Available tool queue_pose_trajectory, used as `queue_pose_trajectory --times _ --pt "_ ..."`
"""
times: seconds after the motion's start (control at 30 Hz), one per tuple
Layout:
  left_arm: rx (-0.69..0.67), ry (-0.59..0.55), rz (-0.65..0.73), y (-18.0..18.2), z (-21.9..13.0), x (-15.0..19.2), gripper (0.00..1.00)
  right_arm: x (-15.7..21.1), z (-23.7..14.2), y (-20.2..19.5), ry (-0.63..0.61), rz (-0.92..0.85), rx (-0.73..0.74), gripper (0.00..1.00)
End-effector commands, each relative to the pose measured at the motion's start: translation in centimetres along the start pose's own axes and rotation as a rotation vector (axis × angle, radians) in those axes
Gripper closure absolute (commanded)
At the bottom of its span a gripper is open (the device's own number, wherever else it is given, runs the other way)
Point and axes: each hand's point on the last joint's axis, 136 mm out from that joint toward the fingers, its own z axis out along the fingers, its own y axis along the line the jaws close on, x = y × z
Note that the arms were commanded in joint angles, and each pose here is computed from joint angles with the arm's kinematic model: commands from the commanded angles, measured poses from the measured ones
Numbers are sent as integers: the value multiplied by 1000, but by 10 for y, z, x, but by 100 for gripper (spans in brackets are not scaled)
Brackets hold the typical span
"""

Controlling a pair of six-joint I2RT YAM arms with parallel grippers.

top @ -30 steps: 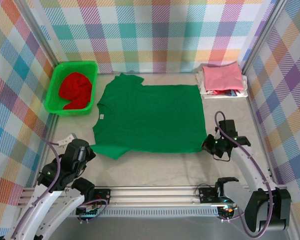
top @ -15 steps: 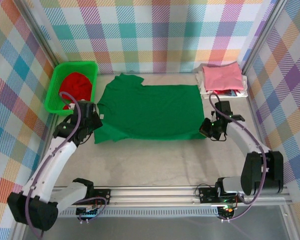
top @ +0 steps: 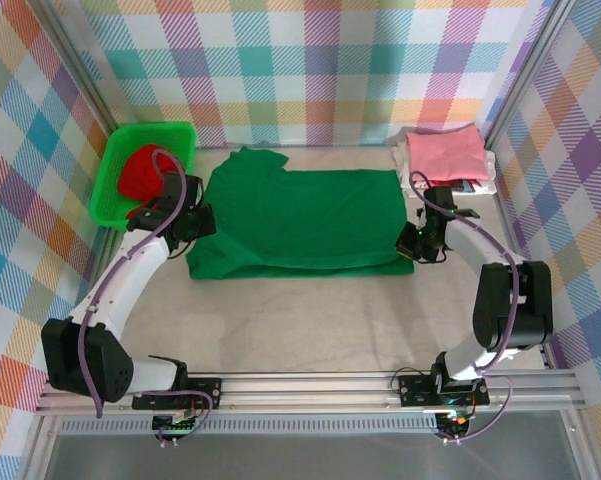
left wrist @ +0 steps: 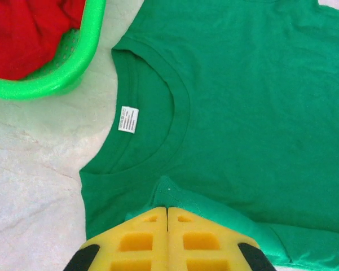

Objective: Fold and stack the t-shirts

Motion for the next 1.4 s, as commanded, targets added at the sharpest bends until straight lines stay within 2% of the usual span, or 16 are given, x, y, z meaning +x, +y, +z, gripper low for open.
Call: queue_pose_trajectory --times 0.0,0.17,0.3,0.37,0.4,0.47,0.5,0.53,0.57,0.6,0.67,0.8,0.97,1.03,1.17,1.37 --pt "-36 -56 29 7 -3 -25 100 -18 -1 3 -31 -18 1 98" --pt "-39 -77 52 2 12 -41 100 -36 7 8 -44 -18 0 95" --pt "-6 -70 108 -18 39 -69 100 -60 12 14 -63 -5 -2 81" --pt "-39 -85 124 -23 57 -93 100 -81 14 18 -88 -6 6 75" --pt "-55 -97 132 -25 64 -105 91 -92 14 19 -98 -6 18 71" --pt "-89 -123 157 -31 78 -135 52 -114 11 24 -104 -4 21 65" --pt "-90 -121 168 -35 82 -145 53 -120 7 29 -105 -7 10 63" --pt "-79 -120 185 -42 83 -154 62 -125 1 35 -116 -14 -4 63" --pt "-76 -124 190 -46 83 -160 62 -129 -6 41 -140 -21 -24 63" --pt "-73 -130 189 -50 80 -163 56 -129 -11 45 -154 -28 -45 63" --pt "-63 -121 177 -54 73 -156 43 -121 -22 54 -168 -44 -95 62" --pt "-33 -40 129 -58 66 -103 42 -81 -24 70 -155 -112 -187 58" --pt "26 103 84 -60 73 -11 48 -39 -8 62 -126 -178 -147 58" --pt "49 131 56 -58 74 8 47 -29 -3 53 -94 -159 -124 58" --pt "73 193 63 -58 81 29 46 -20 14 35 -53 -122 -55 57" --pt "59 229 31 -61 101 37 46 -28 21 50 -71 -97 -138 57"
